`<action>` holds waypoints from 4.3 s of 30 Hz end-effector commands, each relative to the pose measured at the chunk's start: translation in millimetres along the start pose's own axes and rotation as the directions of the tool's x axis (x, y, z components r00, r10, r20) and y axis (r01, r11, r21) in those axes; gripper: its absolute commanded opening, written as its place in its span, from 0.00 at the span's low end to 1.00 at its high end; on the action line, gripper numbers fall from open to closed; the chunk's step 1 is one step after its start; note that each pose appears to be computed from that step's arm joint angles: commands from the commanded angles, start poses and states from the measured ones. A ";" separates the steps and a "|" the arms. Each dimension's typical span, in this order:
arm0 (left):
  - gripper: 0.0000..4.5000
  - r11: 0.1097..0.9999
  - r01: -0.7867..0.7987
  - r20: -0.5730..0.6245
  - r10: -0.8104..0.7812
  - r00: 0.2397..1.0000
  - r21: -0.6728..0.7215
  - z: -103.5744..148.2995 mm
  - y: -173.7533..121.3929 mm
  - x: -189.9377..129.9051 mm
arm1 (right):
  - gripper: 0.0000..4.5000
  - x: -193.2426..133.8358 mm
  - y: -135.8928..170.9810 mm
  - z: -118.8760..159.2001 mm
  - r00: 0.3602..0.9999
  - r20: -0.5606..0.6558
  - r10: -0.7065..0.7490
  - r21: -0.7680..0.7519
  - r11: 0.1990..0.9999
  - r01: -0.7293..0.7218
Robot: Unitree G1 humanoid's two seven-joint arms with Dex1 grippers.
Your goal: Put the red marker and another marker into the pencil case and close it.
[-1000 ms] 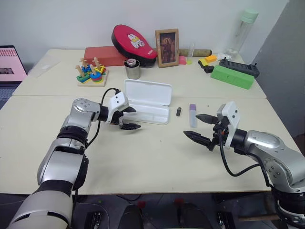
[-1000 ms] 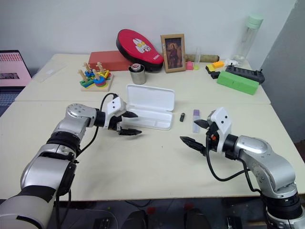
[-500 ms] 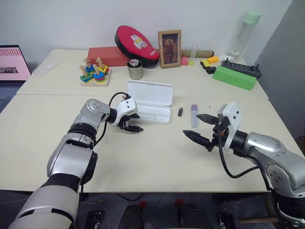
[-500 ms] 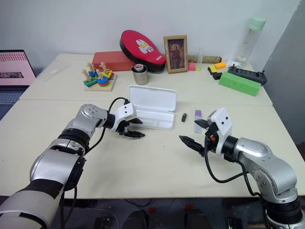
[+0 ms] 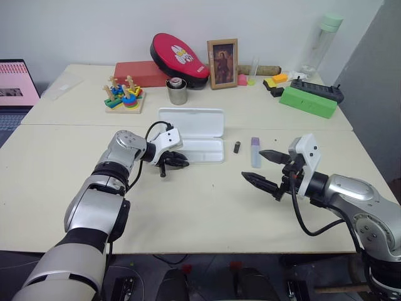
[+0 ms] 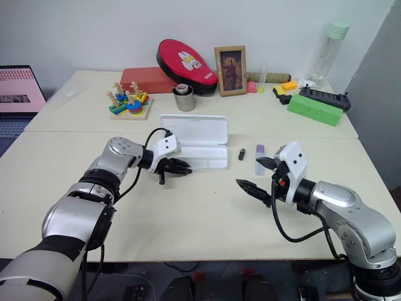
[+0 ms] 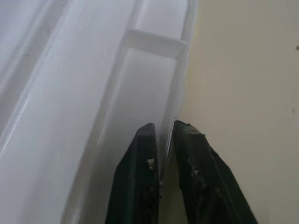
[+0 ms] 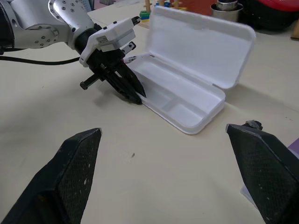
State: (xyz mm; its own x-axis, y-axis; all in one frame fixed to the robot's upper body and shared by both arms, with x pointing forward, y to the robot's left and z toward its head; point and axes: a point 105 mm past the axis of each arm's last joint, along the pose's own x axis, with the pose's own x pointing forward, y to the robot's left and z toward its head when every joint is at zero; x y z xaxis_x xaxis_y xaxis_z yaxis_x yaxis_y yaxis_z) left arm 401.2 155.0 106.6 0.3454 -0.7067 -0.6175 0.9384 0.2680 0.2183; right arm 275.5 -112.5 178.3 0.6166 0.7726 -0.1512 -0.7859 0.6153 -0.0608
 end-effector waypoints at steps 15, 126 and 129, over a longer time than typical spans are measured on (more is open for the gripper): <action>0.01 0.959 0.234 0.061 -0.246 0.967 0.157 9.4 -41.4 -19.2 | 1.00 -10.4 6.4 15.1 0.999 0.044 0.029 -0.037 0.999 -0.027; 0.09 0.646 -0.565 -0.152 0.579 0.801 -0.514 -69.4 48.0 -63.3 | 1.00 34.8 16.1 118.7 0.928 0.286 0.238 -0.216 0.960 -0.179; 0.09 0.643 -0.581 -0.148 0.597 0.788 -0.499 -67.7 50.8 -68.0 | 1.00 34.4 15.2 117.3 0.930 0.282 0.237 -0.215 0.960 -0.179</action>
State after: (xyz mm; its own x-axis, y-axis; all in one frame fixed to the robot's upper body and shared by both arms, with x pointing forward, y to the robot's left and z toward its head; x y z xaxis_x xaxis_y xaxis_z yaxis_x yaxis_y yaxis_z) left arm 424.6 257.4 106.7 0.8203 -0.3132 -0.4786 0.4066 0.9078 0.1028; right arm 296.5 -53.4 275.9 0.4075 0.9092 0.0855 -0.8870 0.4163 -0.1999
